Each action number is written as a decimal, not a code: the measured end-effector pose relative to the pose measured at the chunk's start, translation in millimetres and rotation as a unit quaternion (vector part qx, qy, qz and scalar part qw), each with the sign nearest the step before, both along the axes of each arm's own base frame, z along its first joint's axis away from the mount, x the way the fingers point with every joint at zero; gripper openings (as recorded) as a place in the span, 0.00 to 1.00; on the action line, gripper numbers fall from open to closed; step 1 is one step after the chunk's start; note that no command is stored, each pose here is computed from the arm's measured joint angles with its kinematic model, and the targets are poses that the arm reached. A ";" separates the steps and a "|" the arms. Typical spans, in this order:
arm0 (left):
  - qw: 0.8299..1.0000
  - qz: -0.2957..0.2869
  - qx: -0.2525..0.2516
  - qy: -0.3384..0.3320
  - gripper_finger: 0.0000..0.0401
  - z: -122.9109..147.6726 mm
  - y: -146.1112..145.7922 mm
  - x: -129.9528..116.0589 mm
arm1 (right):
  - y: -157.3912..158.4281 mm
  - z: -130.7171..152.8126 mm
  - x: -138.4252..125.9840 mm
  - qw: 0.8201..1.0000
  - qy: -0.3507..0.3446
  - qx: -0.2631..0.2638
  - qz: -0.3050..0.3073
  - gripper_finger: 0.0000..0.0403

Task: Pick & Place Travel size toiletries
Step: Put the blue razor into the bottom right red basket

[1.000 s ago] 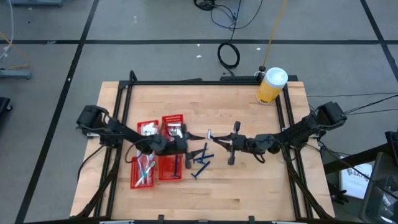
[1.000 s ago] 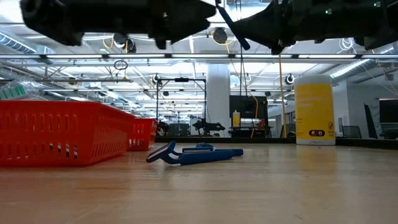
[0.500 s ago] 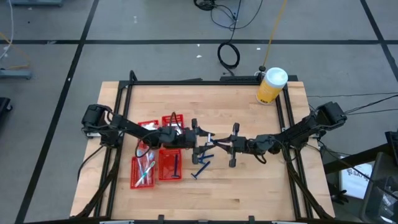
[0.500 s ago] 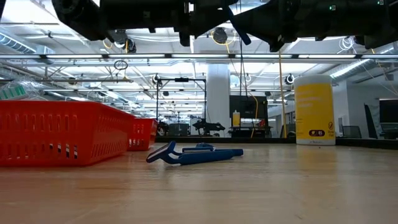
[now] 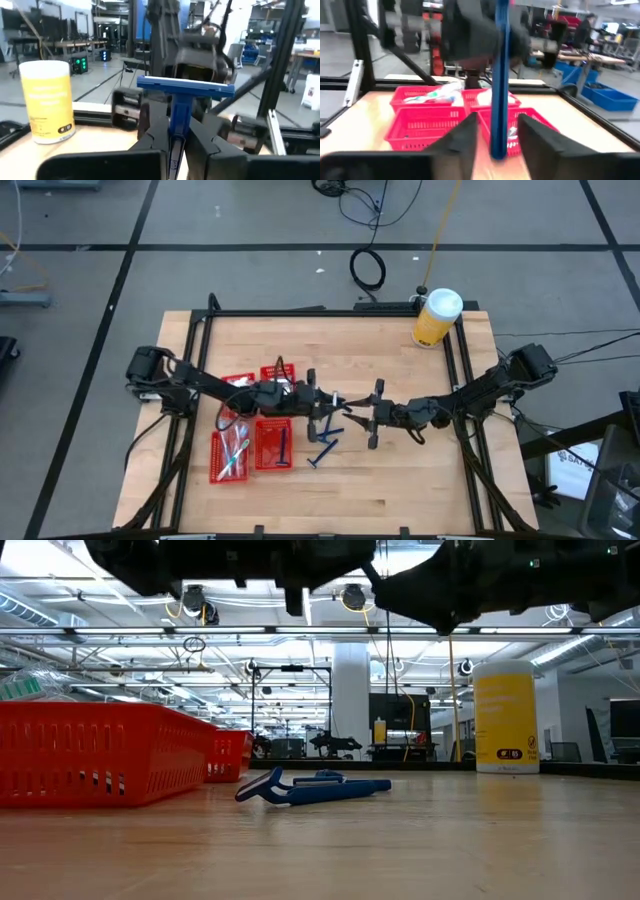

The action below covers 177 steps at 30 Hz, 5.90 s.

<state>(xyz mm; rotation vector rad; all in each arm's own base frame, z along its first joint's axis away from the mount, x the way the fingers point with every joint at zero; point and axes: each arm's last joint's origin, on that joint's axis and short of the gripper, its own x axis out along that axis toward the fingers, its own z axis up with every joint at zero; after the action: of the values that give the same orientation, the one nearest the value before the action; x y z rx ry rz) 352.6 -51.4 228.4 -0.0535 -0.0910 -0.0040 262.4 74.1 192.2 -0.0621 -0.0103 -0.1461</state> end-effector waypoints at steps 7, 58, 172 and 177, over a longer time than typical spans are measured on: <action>0.990 0.013 -0.047 0.134 0.03 33.2 -2.0 -41.5 | -0.5 -2.3 -0.9 1.000 0.013 0.006 -0.026 0.60; 0.899 0.067 -0.289 0.321 0.60 -33.2 -64.9 -157.5 | 5.8 -13.9 9.0 0.989 0.139 0.036 0.028 0.63; 0.999 -0.017 0.031 0.008 0.60 -9.5 -28.0 -12.4 | -13.0 -1.3 20.5 0.992 -0.043 -0.022 0.117 0.05; 0.999 -0.014 0.050 0.015 0.60 -5.1 -28.1 -9.2 | -10.8 -2.1 20.1 0.991 -0.039 -0.023 0.122 0.05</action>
<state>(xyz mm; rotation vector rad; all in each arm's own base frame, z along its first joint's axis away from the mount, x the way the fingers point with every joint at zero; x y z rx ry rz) 343.4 -79.5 223.2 0.0447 -0.0607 -0.0352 282.5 63.3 190.1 -0.0998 -0.0997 0.0965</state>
